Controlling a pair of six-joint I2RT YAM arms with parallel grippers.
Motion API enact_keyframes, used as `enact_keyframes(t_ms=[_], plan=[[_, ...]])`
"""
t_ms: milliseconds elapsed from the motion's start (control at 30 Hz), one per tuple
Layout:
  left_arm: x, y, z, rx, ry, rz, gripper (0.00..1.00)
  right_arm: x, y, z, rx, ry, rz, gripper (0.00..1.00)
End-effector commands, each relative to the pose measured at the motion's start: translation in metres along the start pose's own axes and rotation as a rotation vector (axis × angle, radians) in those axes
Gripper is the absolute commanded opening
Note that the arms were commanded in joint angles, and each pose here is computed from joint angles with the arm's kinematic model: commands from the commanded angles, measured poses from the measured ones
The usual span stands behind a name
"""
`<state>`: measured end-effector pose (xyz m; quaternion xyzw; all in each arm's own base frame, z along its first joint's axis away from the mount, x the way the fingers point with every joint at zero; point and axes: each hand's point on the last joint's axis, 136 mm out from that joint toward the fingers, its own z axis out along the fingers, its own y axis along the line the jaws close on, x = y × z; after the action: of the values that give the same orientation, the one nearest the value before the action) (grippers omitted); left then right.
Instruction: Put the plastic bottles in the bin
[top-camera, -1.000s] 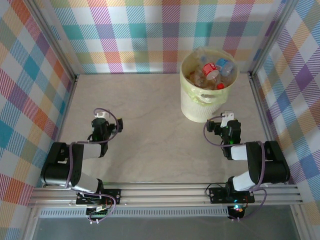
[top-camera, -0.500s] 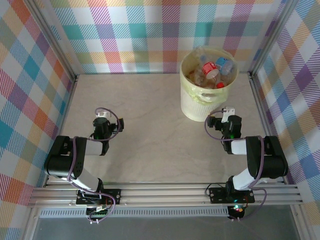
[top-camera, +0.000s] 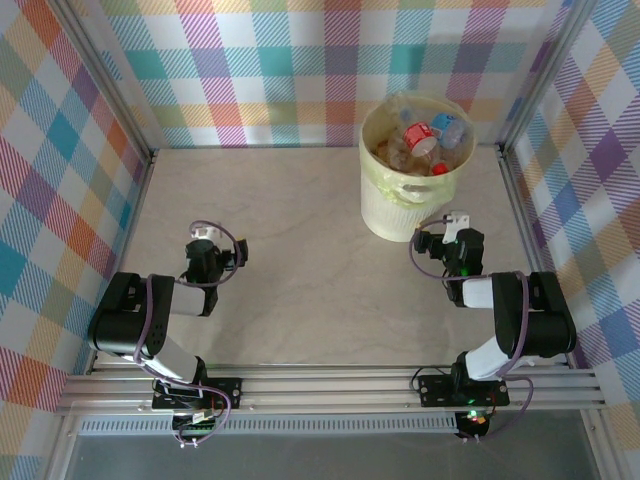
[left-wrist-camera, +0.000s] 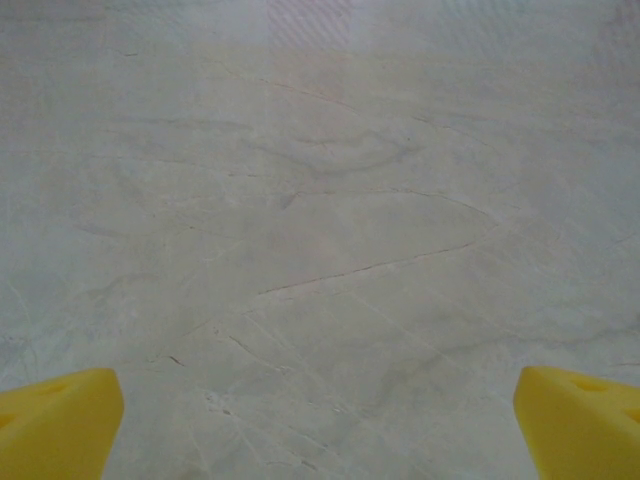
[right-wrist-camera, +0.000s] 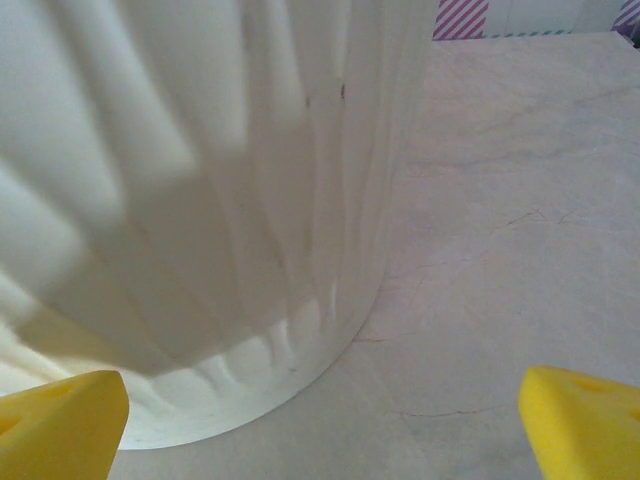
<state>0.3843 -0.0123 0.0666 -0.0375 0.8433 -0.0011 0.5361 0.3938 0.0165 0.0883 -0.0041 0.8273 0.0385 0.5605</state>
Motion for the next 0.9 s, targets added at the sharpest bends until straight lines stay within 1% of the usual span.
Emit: enact_keyframes(t_ms=[0,867], plan=[[-0.0169,-0.0011,0.0079,0.020,-0.016,-0.003,1.00,-0.0046,0.0008,0.0021,-0.013,-0.003,0.007,1.00],[-0.0168,-0.0023,0.0081,0.025,-0.012,0.002,1.00,-0.0042,0.0012,0.0022,-0.015,-0.003,0.007,1.00]])
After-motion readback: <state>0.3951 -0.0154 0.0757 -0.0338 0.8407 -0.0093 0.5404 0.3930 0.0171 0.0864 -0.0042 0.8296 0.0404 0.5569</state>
